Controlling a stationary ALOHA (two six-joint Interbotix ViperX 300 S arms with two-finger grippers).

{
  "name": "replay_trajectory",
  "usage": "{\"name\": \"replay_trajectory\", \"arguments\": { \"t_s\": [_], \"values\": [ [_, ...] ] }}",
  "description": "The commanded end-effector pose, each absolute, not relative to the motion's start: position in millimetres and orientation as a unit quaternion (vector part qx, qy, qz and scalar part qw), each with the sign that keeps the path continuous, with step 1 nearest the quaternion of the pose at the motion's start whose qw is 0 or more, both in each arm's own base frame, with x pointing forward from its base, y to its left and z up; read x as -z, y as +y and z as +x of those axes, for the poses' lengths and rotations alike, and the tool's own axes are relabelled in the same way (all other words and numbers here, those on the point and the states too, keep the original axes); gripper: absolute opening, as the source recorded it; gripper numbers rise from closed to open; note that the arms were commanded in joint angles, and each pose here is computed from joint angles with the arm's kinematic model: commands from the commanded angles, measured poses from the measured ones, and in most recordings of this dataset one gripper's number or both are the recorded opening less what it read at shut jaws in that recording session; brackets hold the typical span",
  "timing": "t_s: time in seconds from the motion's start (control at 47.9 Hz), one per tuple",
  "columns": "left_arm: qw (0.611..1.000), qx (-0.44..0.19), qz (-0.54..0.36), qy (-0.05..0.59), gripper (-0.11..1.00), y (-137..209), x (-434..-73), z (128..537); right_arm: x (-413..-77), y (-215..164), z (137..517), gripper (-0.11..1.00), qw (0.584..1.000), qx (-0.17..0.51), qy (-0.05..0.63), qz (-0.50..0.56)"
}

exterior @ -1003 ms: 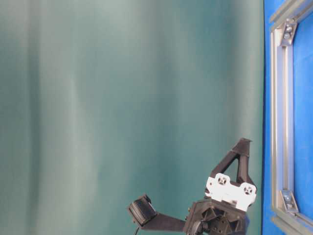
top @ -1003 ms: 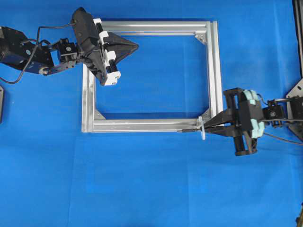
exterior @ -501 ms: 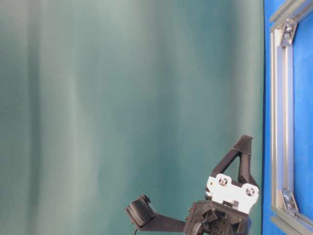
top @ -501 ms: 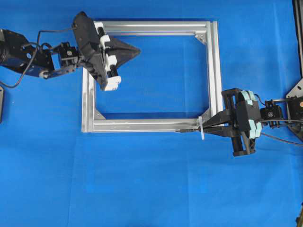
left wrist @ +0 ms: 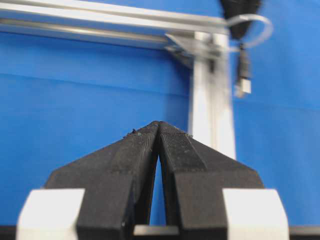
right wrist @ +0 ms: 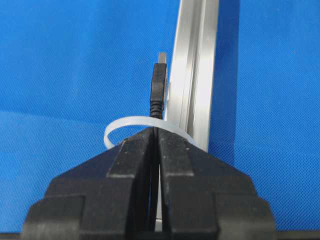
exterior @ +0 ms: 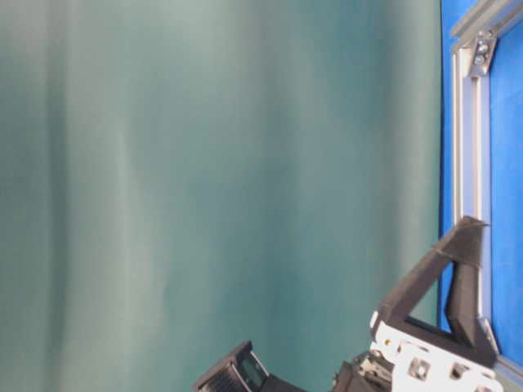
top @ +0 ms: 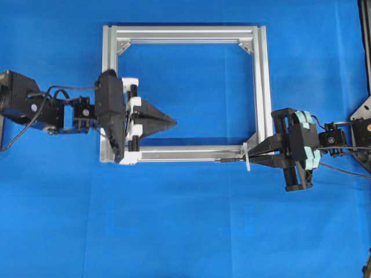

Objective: Insert the wire through the string loop located on the right side.

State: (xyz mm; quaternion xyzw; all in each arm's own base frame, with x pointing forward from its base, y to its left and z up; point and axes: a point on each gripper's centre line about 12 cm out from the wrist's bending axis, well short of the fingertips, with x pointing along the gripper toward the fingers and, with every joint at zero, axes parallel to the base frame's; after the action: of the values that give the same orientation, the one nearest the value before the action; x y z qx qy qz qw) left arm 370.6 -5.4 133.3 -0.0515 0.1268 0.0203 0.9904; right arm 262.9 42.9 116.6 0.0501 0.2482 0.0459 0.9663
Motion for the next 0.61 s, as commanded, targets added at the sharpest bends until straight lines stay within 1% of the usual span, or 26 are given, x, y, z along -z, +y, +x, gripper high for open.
{"name": "replay_trajectory", "arguments": {
  "t_s": [0.0,0.585],
  "values": [
    [0.993,-0.01,-0.054,0.108,0.0,-12.5,-146.9,372.2,-123.1,43.1,267.9,-0.04,0.97,-0.045,0.233,0.052],
    [0.99,0.006,-0.076,0.122,0.0,-26.7,-145.1,374.9,-123.5,43.1,267.9,-0.04,0.97,-0.045,0.232,0.052]
  ]
}}
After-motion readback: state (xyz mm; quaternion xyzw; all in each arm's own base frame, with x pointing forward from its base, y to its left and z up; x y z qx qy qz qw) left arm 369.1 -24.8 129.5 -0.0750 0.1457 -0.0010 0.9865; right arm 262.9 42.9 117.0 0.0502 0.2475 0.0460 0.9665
